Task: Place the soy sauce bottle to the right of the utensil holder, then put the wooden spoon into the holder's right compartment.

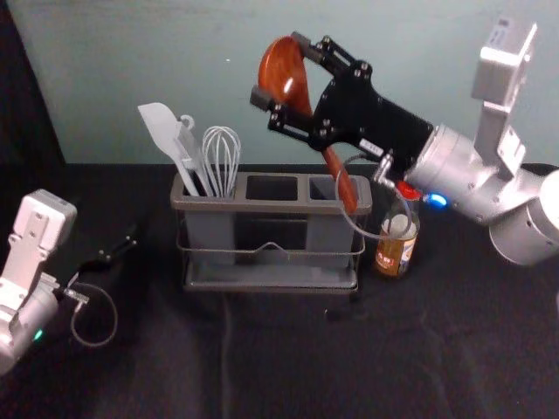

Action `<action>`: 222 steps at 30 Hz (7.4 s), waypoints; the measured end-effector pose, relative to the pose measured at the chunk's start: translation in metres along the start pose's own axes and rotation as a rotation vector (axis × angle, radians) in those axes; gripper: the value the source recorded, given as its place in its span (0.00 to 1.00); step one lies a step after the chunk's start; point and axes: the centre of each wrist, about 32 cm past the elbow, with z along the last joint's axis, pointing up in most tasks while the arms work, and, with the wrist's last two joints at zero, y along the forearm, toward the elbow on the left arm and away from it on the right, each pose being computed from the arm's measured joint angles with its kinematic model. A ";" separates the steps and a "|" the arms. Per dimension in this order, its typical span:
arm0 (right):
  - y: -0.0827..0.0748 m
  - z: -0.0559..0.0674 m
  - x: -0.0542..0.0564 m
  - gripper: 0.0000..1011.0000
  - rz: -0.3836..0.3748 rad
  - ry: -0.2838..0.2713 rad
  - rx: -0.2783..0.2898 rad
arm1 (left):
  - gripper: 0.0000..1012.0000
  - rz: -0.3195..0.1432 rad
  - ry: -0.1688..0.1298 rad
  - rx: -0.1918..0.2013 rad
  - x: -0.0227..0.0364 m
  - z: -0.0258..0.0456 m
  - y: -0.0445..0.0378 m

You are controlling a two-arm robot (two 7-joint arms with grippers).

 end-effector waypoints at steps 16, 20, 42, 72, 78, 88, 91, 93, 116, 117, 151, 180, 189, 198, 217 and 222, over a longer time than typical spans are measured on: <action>0.026 -0.029 0.033 0.83 -0.002 0.029 -0.051 | 1.00 0.000 0.000 0.000 0.0000 0.0000 0.0000; 0.027 -0.035 0.035 0.83 -0.003 0.037 -0.058 | 1.00 0.000 0.000 0.000 0.0000 0.0000 0.0000; 0.019 -0.053 0.033 0.83 -0.011 0.071 -0.099 | 1.00 0.000 0.000 0.000 0.0000 0.0000 0.0000; -0.030 -0.011 0.030 0.83 -0.027 0.029 -0.157 | 1.00 0.000 0.000 0.000 0.0000 0.0000 0.0000; -0.038 -0.005 0.030 0.83 -0.030 0.026 -0.176 | 1.00 0.000 0.000 0.000 0.0000 0.0000 0.0000; -0.058 0.000 0.028 0.83 -0.049 0.027 -0.206 | 1.00 0.000 0.000 0.000 0.0000 0.0000 0.0000; -0.062 -0.001 0.028 0.83 -0.055 0.032 -0.205 | 1.00 0.000 0.000 0.000 0.0000 0.0000 0.0000; -0.063 -0.003 0.028 0.83 -0.058 0.037 -0.205 | 1.00 0.000 0.000 0.000 0.0000 0.0000 0.0000; -0.055 -0.031 0.023 0.83 -0.048 0.100 -0.200 | 1.00 0.000 0.000 0.000 0.0000 0.0000 0.0000; -0.055 -0.031 0.023 0.83 -0.048 0.102 -0.201 | 1.00 0.000 0.000 0.000 0.0000 0.0000 0.0000; -0.056 -0.049 0.013 0.83 -0.047 0.122 -0.265 | 1.00 0.000 0.000 0.000 0.0000 0.0000 0.0000; -0.055 -0.048 0.013 0.99 -0.045 0.120 -0.263 | 1.00 0.000 0.000 0.000 0.0000 0.0000 0.0000; -0.055 -0.041 0.006 0.99 -0.086 0.078 -0.285 | 1.00 0.000 0.000 0.000 0.0000 0.0000 0.0000; -0.064 -0.035 -0.017 0.99 -0.174 0.018 -0.281 | 1.00 0.000 0.000 0.000 0.0000 0.0000 0.0000; -0.095 -0.025 -0.070 0.99 -0.285 -0.060 -0.243 | 1.00 0.000 0.000 0.000 0.0000 0.0000 0.0000; -0.101 -0.029 -0.081 0.99 -0.286 -0.066 -0.252 | 1.00 0.000 0.000 0.000 0.0000 0.0000 0.0000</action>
